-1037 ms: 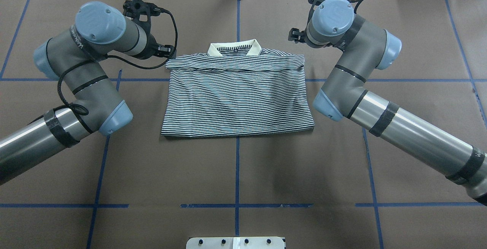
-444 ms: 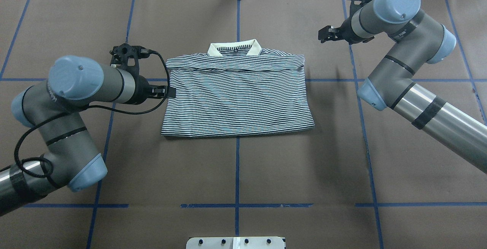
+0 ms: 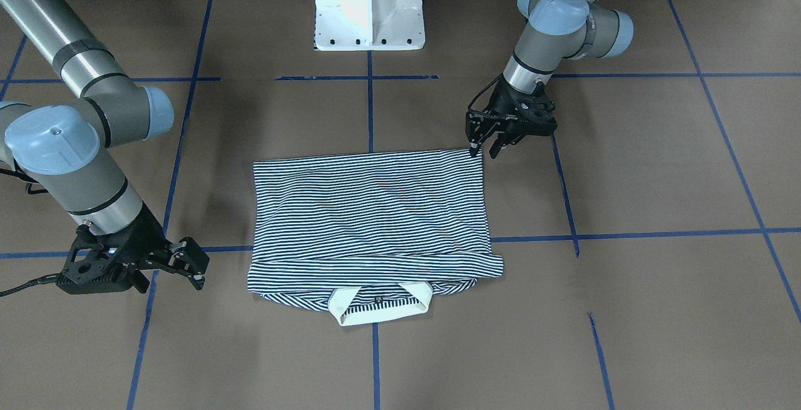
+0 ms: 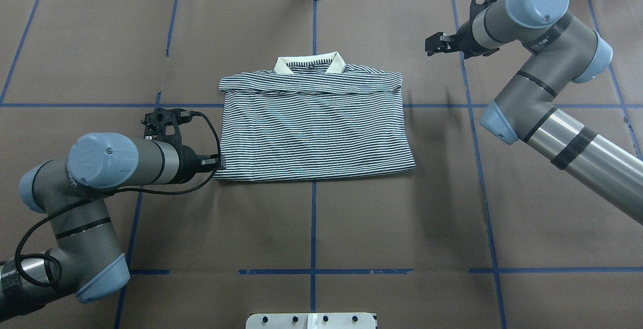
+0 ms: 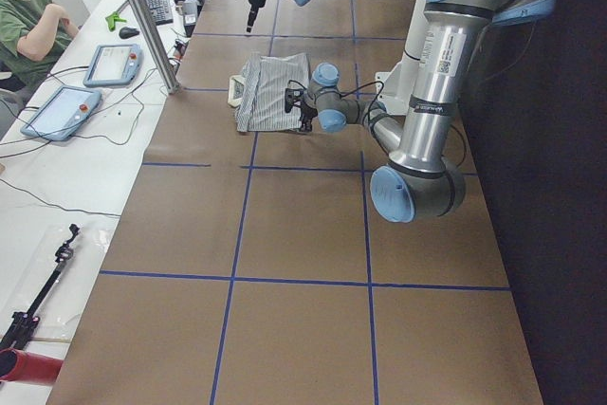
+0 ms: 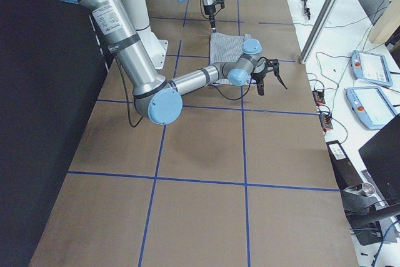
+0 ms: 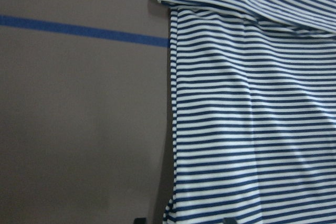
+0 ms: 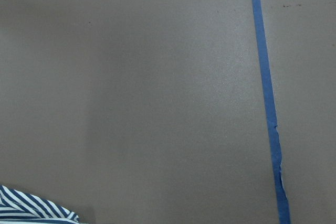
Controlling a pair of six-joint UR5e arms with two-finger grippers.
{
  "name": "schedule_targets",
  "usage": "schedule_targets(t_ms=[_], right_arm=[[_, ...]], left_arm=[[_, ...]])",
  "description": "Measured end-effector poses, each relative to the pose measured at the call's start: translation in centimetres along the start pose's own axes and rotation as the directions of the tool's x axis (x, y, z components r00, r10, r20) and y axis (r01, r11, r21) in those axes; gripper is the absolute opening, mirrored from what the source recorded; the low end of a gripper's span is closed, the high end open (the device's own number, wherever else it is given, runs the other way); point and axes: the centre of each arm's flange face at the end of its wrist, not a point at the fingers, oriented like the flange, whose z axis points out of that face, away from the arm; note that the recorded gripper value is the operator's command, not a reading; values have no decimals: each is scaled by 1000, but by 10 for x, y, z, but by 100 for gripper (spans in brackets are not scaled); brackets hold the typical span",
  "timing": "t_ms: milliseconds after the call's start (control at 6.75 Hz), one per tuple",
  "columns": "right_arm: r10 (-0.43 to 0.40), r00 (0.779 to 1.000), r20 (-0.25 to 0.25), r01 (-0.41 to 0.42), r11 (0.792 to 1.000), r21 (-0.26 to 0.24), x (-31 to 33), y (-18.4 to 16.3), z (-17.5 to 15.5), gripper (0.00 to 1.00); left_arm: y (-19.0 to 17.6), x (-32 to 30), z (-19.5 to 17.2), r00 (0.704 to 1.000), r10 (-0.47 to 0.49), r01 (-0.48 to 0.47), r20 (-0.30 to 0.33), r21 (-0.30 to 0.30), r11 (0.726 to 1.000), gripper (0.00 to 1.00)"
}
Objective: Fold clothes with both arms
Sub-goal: 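Move the left gripper to the folded shirt's side edge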
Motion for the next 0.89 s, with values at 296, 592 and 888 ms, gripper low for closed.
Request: schedule_targets(t_ms=[296,592,888], right_arm=[[1,1000,1,-1,1000,1,0,0,0,100],[2,1000,-1,-2,1000,1,1,0,0,100],[2,1000,-1,-2,1000,1,2,0,1,100]], left_arm=[[13,4,7,1000,-3,3,2,-11,1000,46],[18,6,10,1000,-2,2,2,-19,1000,40],[21,8,11,1000,3,-3,2,-24,1000,41]])
